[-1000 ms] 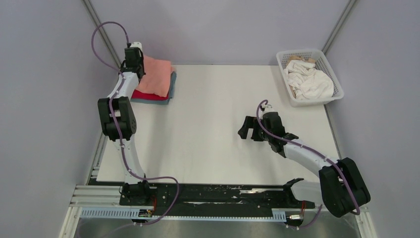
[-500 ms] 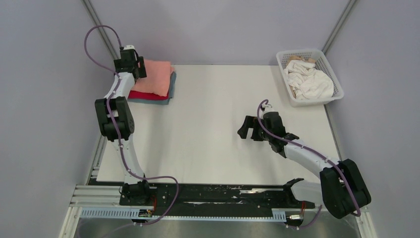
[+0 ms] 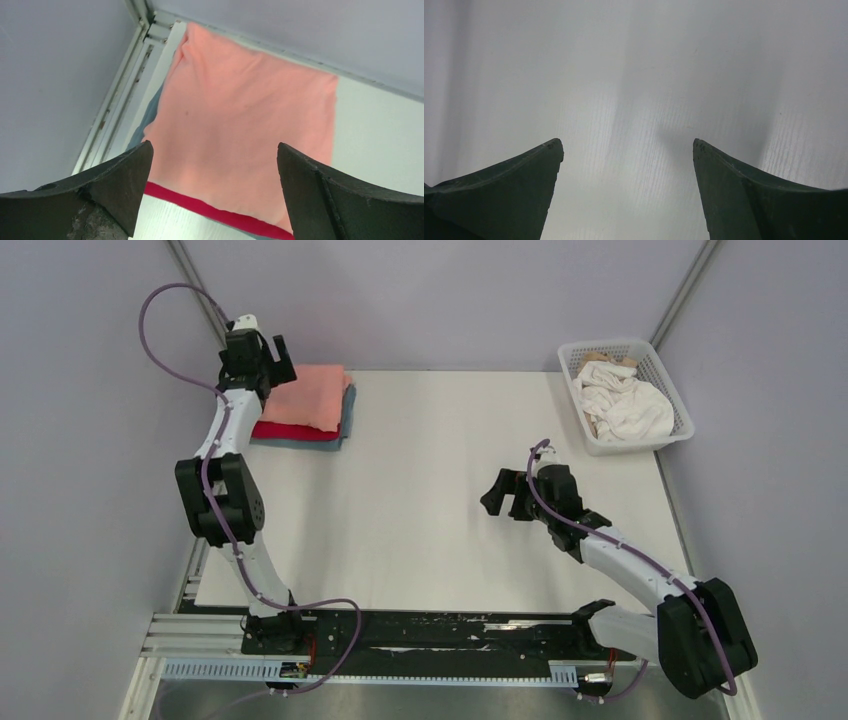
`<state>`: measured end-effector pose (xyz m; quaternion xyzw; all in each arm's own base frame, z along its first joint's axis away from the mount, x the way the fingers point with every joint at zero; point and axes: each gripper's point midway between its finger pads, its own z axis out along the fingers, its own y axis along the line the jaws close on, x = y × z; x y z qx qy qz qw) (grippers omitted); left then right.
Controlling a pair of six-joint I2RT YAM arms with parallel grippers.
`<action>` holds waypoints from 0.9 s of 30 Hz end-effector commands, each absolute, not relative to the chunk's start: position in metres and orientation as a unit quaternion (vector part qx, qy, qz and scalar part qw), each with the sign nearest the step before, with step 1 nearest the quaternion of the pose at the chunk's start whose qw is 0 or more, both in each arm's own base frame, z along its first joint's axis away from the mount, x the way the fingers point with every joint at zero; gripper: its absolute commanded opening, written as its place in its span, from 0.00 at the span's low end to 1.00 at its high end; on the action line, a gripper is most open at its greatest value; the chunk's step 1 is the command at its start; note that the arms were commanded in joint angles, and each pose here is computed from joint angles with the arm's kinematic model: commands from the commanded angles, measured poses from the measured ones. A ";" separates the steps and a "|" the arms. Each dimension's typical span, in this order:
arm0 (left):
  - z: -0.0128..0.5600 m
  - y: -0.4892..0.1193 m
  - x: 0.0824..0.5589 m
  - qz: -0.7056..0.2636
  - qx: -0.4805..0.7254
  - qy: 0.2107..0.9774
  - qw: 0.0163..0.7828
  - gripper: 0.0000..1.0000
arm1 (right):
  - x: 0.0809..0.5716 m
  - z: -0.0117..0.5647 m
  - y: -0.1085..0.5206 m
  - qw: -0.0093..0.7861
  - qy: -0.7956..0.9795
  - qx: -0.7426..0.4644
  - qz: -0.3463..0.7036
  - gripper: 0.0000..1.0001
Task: Fold and stack the t-shirts
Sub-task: Put the neatly folded tshirt into the corner of the board with the left arm
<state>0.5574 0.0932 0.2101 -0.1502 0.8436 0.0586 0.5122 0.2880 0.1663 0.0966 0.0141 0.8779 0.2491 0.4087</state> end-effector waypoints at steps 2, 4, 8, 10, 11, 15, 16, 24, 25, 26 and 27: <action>0.219 0.076 0.564 -0.007 -0.154 0.826 0.543 1.00 | 0.297 0.108 0.167 0.429 0.866 0.023 0.254 1.00; 0.202 0.078 0.566 -0.003 -0.161 0.835 0.527 1.00 | 0.297 0.106 0.166 0.427 0.868 0.023 0.253 1.00; 0.152 0.085 0.562 -0.006 -0.191 0.857 0.478 1.00 | 0.297 0.102 0.166 0.422 0.871 0.023 0.250 1.00; 0.133 0.089 0.558 -0.011 -0.205 0.863 0.462 1.00 | 0.297 0.101 0.168 0.419 0.872 0.020 0.253 1.00; 0.127 0.093 0.556 -0.011 -0.217 0.862 0.458 1.00 | 0.297 0.101 0.169 0.416 0.873 0.020 0.255 1.00; 0.101 0.101 0.548 -0.024 -0.241 0.869 0.431 1.00 | 0.293 0.098 0.170 0.409 0.874 0.023 0.260 1.00; 0.098 0.103 0.547 -0.023 -0.244 0.869 0.429 1.00 | 0.292 0.098 0.170 0.410 0.874 0.025 0.261 1.00; 0.120 0.095 0.547 -0.063 -0.243 0.862 0.439 1.00 | 0.283 0.128 0.167 0.442 0.851 0.033 0.282 1.00; 0.133 0.093 0.547 -0.069 -0.241 0.858 0.448 1.00 | 0.281 0.132 0.164 0.445 0.850 0.036 0.279 1.00; 0.157 0.088 0.545 -0.082 -0.238 0.849 0.464 1.00 | 0.280 0.137 0.161 0.453 0.846 0.038 0.279 1.00; 0.166 0.085 0.541 -0.090 -0.236 0.846 0.470 1.00 | 0.278 0.142 0.158 0.460 0.843 0.041 0.278 1.00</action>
